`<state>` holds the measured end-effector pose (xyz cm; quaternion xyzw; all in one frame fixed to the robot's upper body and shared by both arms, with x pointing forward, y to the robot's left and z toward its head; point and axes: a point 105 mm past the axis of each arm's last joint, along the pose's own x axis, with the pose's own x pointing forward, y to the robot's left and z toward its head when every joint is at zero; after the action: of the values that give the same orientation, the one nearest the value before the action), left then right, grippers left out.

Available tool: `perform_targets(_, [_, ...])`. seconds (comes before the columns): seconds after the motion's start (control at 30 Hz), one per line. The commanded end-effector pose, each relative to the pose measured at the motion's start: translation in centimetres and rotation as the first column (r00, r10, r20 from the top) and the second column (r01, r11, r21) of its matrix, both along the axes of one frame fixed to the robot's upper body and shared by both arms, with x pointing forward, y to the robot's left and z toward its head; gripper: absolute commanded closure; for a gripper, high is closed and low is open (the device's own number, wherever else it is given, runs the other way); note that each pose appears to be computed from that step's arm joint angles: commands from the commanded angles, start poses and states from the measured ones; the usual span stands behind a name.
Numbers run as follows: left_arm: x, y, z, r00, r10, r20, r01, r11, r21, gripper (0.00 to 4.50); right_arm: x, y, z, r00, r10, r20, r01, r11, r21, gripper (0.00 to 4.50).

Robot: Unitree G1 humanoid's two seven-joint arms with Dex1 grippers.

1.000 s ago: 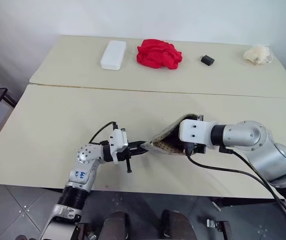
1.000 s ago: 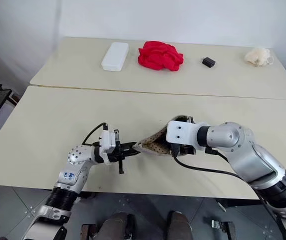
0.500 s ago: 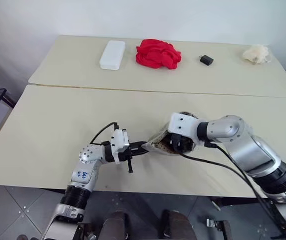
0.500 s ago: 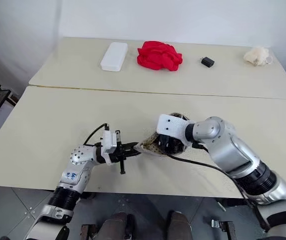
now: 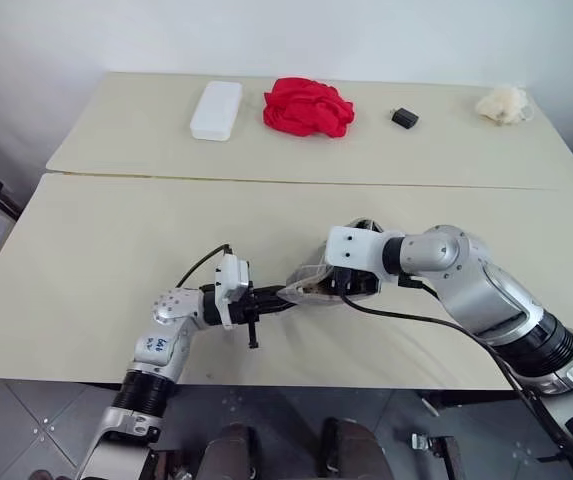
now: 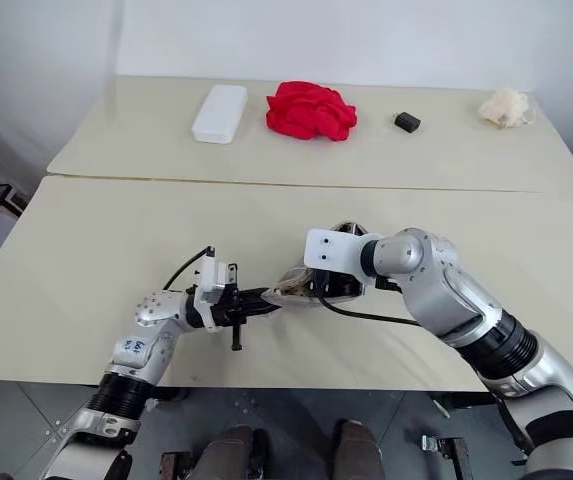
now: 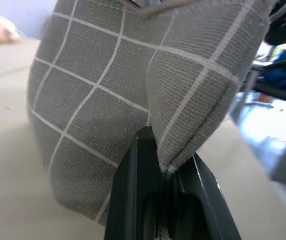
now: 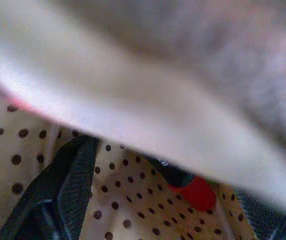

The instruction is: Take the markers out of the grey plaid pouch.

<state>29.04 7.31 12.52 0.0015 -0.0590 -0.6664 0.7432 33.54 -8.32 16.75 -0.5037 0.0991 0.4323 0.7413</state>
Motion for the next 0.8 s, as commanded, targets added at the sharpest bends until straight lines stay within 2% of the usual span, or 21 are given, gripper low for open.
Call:
perform_targets(0.03, [-1.6,0.3,2.2,0.993,-0.118,0.001,0.118,0.992,-0.047,4.50,0.2,-0.7,1.1,0.999,-0.025,0.028,0.025,1.000,-0.006,0.49])
perform_targets(0.13, [-2.2,0.6,2.6,0.984,-0.176,-0.023,0.175,0.984,-0.028,4.50,-0.6,-1.7,2.0,1.000,-0.020,-0.004,0.020,1.000,-0.024,0.49])
perform_targets(0.27, [-3.4,0.5,2.5,0.956,-0.288,-0.059,0.289,0.957,0.007,4.50,-2.9,-3.1,2.1,0.989,-0.010,-0.149,0.001,0.998,-0.055,0.49])
perform_targets(0.5, [-3.7,-0.7,2.9,0.930,-0.359,-0.078,0.358,0.933,-0.027,4.50,-5.0,-4.0,1.8,0.953,-0.054,-0.299,0.039,0.998,-0.055,0.49])
perform_targets(0.67, [-0.3,-0.9,1.8,0.989,-0.150,-0.011,0.149,0.988,-0.046,4.50,-5.5,-3.3,1.0,0.920,-0.084,-0.383,0.082,0.996,-0.022,0.49])
perform_targets(0.8, [1.5,-0.6,0.0,0.997,-0.019,0.075,0.016,0.999,0.040,4.50,-5.1,-1.7,0.0,0.888,-0.084,-0.452,0.116,0.992,0.043,0.49])
